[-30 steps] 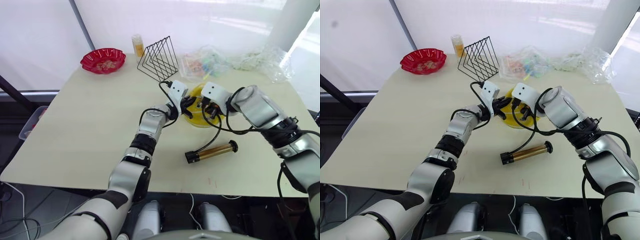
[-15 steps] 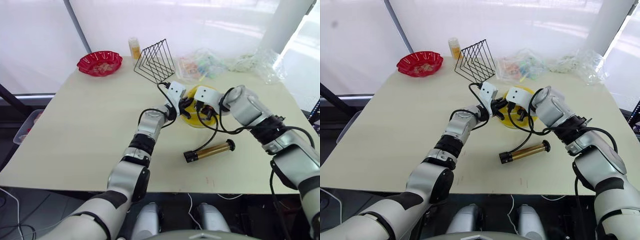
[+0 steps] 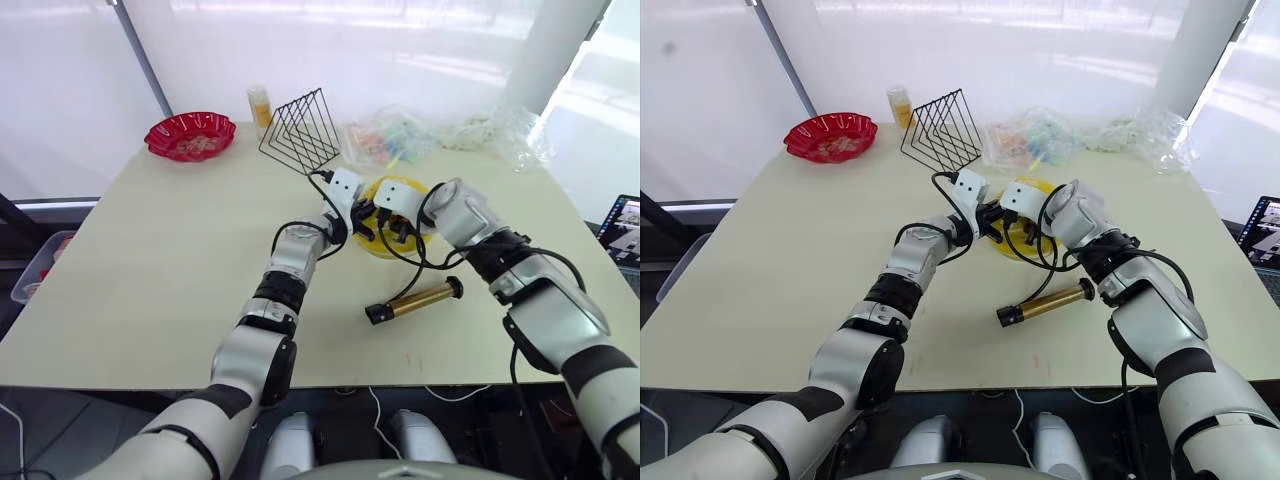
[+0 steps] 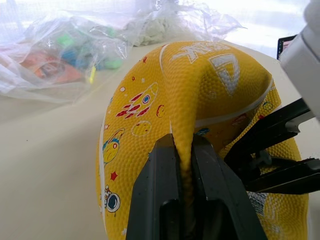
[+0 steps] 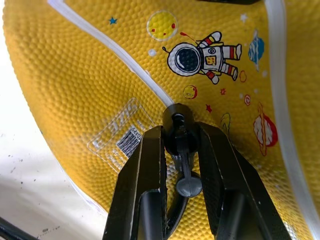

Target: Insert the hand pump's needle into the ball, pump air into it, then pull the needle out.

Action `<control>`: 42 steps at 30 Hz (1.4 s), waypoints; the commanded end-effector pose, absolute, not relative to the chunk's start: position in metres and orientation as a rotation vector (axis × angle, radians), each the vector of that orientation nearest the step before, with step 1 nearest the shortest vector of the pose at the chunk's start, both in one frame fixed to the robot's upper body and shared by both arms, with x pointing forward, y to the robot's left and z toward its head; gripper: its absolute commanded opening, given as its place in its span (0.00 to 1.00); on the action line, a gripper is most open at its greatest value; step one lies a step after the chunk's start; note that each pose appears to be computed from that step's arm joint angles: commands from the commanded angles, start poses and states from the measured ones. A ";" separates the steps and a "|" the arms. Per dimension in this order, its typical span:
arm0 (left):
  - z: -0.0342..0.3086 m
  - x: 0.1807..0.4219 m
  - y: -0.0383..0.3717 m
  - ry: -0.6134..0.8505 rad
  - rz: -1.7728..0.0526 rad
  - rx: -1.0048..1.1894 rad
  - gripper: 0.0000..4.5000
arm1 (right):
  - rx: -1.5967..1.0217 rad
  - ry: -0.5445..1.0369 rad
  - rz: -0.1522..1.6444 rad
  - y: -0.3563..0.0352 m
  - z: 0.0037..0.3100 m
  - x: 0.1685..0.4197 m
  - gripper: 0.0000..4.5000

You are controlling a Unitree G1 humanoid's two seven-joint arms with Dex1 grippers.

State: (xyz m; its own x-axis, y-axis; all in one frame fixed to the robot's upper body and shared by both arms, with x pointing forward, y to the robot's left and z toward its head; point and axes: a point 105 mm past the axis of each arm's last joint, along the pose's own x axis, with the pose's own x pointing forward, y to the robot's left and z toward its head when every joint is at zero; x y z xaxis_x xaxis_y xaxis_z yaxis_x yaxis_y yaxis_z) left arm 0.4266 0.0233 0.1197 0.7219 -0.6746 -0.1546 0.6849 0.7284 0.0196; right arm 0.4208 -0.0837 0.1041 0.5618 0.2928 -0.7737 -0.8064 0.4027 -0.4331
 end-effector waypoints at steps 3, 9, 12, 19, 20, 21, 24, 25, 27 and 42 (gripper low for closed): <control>0.100 0.414 0.006 0.214 -0.827 0.079 0.00 | -0.860 0.807 0.710 -0.107 0.060 0.412 0.08; 0.100 0.415 0.007 0.213 -0.822 0.081 0.00 | -0.858 0.711 0.743 -0.102 0.094 0.413 0.08; 0.100 0.415 0.007 0.213 -0.822 0.083 0.00 | -0.849 0.654 0.759 -0.105 0.114 0.407 0.08; 0.099 0.414 0.007 0.214 -0.830 0.086 0.00 | -0.854 0.515 0.793 -0.110 0.140 0.392 0.08; 0.099 0.414 0.007 0.213 -0.831 0.087 0.00 | -0.842 0.501 0.795 -0.110 0.142 0.391 0.08; 0.099 0.414 0.007 0.213 -0.832 0.088 0.00 | -0.833 0.492 0.798 -0.109 0.144 0.390 0.08; 0.100 0.414 0.007 0.212 -0.834 0.090 0.00 | -0.836 0.475 0.765 -0.116 0.146 0.391 0.08; 0.100 0.415 0.007 0.212 -0.835 0.091 0.00 | -0.834 0.475 0.757 -0.118 0.146 0.390 0.08; 0.100 0.415 0.007 0.211 -0.835 0.092 0.00 | -0.829 0.476 0.754 -0.120 0.146 0.390 0.08; 0.101 0.413 0.005 0.206 -0.842 0.096 0.00 | -0.464 0.092 0.804 -0.131 0.204 0.361 0.97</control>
